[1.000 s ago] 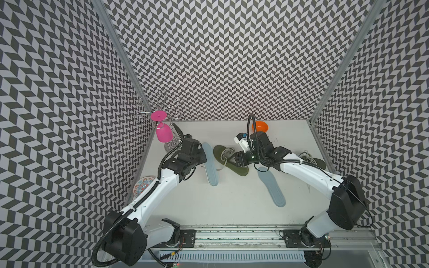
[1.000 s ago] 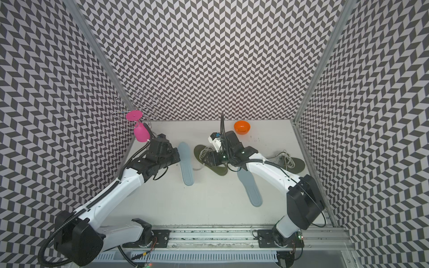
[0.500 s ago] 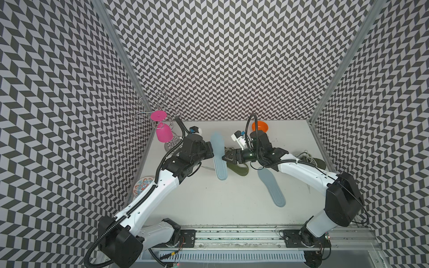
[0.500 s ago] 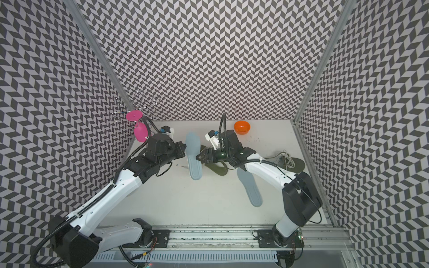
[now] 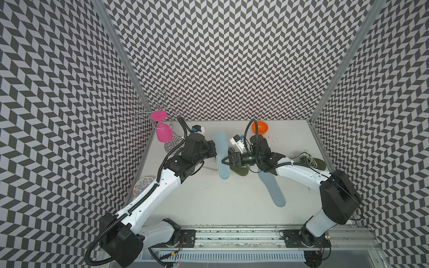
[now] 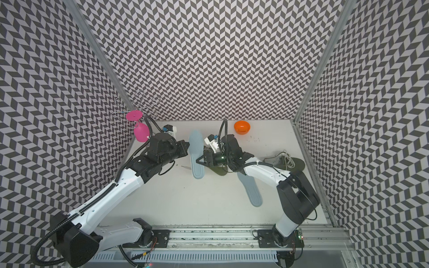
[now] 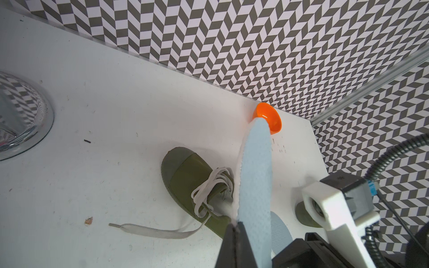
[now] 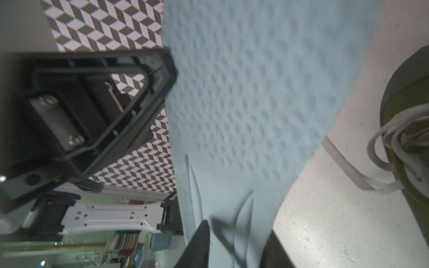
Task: Insert the insole into the shoe
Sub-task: Pick up the insole from the center of the board.
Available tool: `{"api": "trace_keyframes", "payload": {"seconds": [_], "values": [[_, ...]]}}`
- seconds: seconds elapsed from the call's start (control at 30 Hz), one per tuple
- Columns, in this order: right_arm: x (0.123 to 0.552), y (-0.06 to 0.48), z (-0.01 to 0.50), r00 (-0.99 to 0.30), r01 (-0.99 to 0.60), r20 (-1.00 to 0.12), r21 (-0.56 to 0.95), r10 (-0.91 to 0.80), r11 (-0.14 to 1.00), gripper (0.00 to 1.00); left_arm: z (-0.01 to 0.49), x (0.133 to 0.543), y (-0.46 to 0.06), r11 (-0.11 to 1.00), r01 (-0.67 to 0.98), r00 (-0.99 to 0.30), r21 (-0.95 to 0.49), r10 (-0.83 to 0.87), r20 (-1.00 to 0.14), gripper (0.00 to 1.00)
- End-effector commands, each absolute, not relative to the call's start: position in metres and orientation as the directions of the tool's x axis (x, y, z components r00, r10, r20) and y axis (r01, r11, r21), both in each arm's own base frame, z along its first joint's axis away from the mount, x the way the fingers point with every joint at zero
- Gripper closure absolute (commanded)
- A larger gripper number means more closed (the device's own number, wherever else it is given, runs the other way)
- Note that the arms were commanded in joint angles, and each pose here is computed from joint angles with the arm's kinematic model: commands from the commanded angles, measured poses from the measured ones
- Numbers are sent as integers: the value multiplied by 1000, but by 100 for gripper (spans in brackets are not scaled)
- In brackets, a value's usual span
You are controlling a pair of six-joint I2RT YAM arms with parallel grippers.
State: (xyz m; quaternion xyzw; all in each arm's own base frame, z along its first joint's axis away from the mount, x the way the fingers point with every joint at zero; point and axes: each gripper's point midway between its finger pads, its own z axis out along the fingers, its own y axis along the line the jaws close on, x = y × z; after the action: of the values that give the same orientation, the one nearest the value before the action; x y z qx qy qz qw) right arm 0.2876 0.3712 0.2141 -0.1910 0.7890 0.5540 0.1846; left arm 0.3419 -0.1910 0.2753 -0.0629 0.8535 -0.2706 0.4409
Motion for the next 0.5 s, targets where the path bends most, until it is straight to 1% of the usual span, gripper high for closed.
{"api": "trace_keyframes", "payload": {"seconds": [0.0, 0.13, 0.2, 0.23, 0.27, 0.33, 0.37, 0.4, 0.47], "values": [[288, 374, 234, -838, -538, -541, 801, -70, 261, 76, 281, 346, -198, 830, 148, -594, -537, -360, -719, 100], [298, 365, 233, -826, -549, -560, 779, -59, 302, 92, 269, 348, -202, 846, 156, -620, -510, -318, -717, 100], [303, 359, 229, -820, -556, -569, 763, -64, 329, 96, 264, 349, -203, 859, 166, -633, -485, -285, -720, 100], [306, 355, 226, -813, -563, -578, 749, -70, 348, 96, 262, 349, -205, 865, 185, -639, -467, -256, -726, 90], [309, 352, 223, -806, -570, -587, 733, -79, 371, 96, 261, 349, -206, 873, 200, -645, -444, -224, -731, 79], [313, 344, 213, -773, -609, -620, 665, -135, 433, 96, 257, 349, -204, 898, 244, -653, -365, -126, -747, 51], [313, 340, 207, -758, -626, -629, 629, -173, 460, 96, 255, 349, -204, 903, 274, -657, -331, -76, -750, 39], [312, 336, 200, -740, -649, -635, 589, -221, 482, 96, 252, 349, -200, 908, 312, -659, -280, -6, -752, 34], [309, 327, 187, -721, -671, -629, 530, -290, 518, 96, 247, 349, -197, 892, 391, -663, -227, 102, -741, 26]]}}
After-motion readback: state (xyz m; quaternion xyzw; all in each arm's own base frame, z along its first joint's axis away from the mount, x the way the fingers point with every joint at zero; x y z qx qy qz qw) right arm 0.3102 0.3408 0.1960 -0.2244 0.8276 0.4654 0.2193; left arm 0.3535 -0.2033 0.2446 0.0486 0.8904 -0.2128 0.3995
